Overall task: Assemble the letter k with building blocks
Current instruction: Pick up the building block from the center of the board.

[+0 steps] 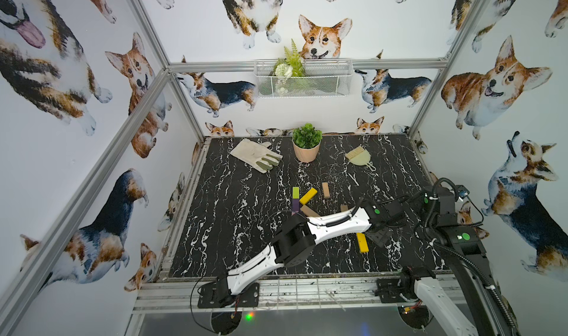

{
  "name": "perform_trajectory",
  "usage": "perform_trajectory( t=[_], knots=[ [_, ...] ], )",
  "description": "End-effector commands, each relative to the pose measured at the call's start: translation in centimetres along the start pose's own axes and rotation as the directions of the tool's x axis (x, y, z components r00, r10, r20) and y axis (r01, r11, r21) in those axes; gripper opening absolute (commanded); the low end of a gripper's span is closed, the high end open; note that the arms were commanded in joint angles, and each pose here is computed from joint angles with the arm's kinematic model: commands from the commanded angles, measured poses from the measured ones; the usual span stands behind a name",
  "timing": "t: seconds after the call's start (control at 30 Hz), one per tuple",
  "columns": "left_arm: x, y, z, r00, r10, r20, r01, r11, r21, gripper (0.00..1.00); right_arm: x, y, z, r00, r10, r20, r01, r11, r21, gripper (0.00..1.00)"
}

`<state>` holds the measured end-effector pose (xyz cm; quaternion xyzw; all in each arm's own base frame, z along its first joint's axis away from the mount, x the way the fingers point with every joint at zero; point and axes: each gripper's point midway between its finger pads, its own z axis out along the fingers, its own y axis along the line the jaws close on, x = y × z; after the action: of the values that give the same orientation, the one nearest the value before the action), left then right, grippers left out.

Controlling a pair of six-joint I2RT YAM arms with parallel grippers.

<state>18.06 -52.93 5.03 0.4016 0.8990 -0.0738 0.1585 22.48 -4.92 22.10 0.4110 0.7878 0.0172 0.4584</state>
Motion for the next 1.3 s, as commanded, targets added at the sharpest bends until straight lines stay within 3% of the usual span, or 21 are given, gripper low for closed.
perform_trajectory(
  t=[0.0,0.63,0.77,0.93,1.0,1.13,1.2,1.27],
  knots=[
    [0.7,1.0,0.3,0.999,0.027,-0.041,-0.029,0.998,-0.057,0.95,0.0,-0.2,0.1,1.0,0.026,0.005,-0.026,1.0,0.012,0.73],
    [0.1,1.8,3.0,0.996,-0.018,-0.09,0.016,1.0,-0.019,0.91,0.7,0.1,0.5,0.999,0.018,-0.033,-0.018,1.0,0.004,0.73],
    [0.0,2.8,3.3,0.994,-0.048,-0.103,0.047,0.999,-0.012,0.78,0.6,0.0,0.4,0.999,0.015,-0.028,-0.015,1.0,0.007,0.73],
    [0.0,3.0,3.4,0.994,-0.047,-0.102,0.046,0.999,-0.016,0.55,0.8,0.0,0.5,0.999,0.013,-0.035,-0.013,1.0,0.009,0.73],
    [0.0,3.0,3.4,0.994,-0.049,-0.101,0.047,0.999,-0.019,0.53,0.9,0.0,0.6,0.999,0.015,-0.039,-0.015,1.0,0.007,0.73],
    [-0.1,3.2,3.4,0.993,-0.055,-0.101,0.053,0.998,-0.021,0.41,1.1,0.0,0.7,0.999,0.014,-0.044,-0.014,1.0,0.009,0.73],
    [-0.2,3.3,3.5,0.993,-0.06,-0.101,0.059,0.998,-0.018,0.45,1.1,0.0,0.7,0.999,0.015,-0.044,-0.015,1.0,0.006,0.73],
    [-0.3,3.5,3.6,0.993,-0.066,-0.099,0.065,0.998,-0.016,0.59,1.1,0.1,0.7,0.999,0.014,-0.046,-0.014,1.0,0.008,0.74]
  ],
)
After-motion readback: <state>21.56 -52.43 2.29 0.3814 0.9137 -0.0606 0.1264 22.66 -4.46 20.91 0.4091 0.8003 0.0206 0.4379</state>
